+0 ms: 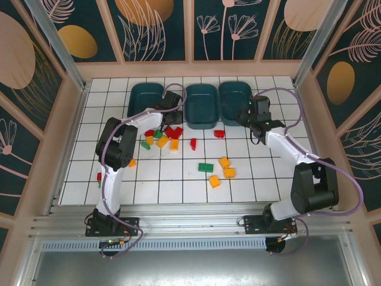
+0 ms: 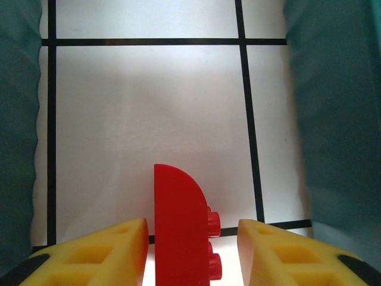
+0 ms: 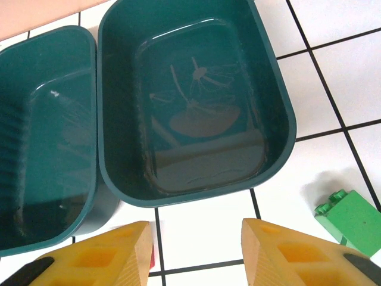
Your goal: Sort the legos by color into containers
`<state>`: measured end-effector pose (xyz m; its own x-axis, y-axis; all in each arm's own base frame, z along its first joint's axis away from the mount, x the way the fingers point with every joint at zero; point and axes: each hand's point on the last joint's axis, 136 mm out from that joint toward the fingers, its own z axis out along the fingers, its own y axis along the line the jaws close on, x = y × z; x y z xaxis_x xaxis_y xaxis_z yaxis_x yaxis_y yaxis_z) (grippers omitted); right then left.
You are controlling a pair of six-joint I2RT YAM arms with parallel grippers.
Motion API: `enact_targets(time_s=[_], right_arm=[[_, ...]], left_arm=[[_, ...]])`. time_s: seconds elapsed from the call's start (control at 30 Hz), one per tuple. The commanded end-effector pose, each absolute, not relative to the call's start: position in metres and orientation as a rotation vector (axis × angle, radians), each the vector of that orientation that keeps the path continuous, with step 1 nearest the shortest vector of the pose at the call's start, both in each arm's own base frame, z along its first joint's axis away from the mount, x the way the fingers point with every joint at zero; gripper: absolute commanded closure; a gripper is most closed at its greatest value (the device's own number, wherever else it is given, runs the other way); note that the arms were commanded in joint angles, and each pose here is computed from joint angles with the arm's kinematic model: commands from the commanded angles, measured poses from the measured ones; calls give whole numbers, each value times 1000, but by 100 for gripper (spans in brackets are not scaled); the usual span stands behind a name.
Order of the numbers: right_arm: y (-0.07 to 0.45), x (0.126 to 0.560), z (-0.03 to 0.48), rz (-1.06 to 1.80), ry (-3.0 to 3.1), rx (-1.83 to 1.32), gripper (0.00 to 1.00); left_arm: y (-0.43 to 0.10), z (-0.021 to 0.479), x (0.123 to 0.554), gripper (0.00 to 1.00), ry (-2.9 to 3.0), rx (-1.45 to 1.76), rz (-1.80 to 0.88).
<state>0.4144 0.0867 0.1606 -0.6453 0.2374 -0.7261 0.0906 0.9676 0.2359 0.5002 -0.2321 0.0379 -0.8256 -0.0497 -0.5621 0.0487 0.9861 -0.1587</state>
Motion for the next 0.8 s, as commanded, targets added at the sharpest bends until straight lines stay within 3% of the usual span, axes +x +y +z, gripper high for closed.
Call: enact_targets(time_s=[0.0, 0.07, 0.23, 0.43, 0.63, 0.77], right_arm=[[87, 415, 167, 260, 2240, 239, 56], [86, 415, 167, 256, 2240, 239, 56], [75, 413, 166, 233, 2236, 277, 56], [34, 413, 158, 225, 2194, 477, 56], [12, 409, 144, 235, 2163, 588, 56], [2, 410, 132, 244, 2172, 634, 56]], left_arm=[[-226, 38, 500, 58, 2543, 20, -176], [-226, 26, 502, 60, 2560, 30, -153], [-229, 10, 504, 78, 2584, 44, -155], [-235, 64, 508, 98, 2494, 50, -227], [-230, 156, 509, 100, 2325, 34, -288], [-202, 175, 514, 100, 2289, -40, -266]])
